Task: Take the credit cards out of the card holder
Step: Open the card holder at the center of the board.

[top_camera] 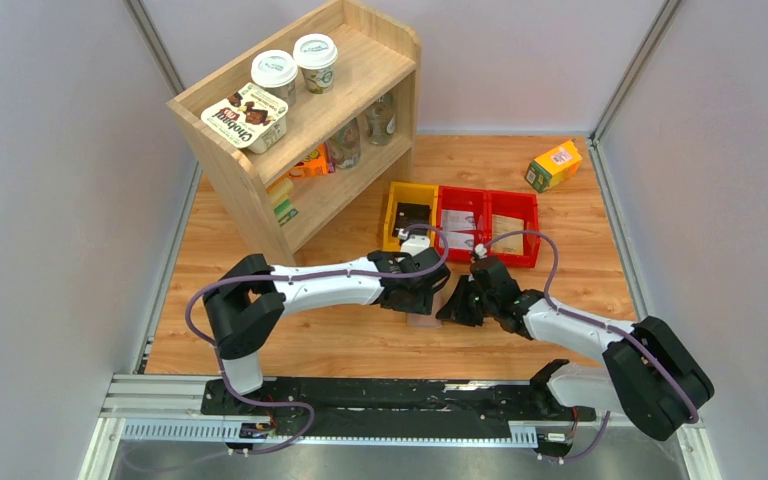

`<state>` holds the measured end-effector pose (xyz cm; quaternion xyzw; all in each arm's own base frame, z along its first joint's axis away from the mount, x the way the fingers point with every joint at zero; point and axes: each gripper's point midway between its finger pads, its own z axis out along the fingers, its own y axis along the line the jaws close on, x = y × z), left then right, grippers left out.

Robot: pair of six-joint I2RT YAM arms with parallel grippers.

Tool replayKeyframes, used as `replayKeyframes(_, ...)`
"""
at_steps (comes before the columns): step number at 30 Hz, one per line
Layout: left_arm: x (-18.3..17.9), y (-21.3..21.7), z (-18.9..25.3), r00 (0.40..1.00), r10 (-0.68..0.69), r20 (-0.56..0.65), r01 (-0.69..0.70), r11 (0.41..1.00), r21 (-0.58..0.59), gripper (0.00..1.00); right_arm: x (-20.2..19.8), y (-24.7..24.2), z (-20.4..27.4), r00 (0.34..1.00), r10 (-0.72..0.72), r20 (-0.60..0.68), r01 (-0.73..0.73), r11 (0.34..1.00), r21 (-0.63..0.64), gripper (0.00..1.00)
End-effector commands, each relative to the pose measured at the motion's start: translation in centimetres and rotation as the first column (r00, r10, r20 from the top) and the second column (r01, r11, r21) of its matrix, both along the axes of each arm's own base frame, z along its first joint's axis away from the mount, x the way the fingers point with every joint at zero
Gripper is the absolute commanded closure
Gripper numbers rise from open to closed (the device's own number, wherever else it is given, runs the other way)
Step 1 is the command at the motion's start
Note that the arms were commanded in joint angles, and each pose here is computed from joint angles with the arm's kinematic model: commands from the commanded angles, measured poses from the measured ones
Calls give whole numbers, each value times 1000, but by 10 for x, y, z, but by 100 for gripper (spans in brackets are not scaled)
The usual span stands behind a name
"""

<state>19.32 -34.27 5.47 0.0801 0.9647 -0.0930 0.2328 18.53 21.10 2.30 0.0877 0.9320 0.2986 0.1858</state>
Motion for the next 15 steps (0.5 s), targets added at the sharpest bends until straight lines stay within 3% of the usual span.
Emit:
replayKeyframes(1, 7, -8, 10, 999, -18, 39, 17, 999, 31, 34, -7, -4, -14, 999, -35, -33, 35, 999, -12, 100)
replayKeyframes(9, 15, -15, 6, 997, -48, 60, 41, 993, 115, 48, -8, -7, -19, 998, -49, -39, 48, 998, -26, 100)
replayKeyframes(15, 17, -17, -9, 996, -68, 51, 58, 983, 175, 50, -9, -8, -23, 997, -49, -56, 48, 998, -32, 100)
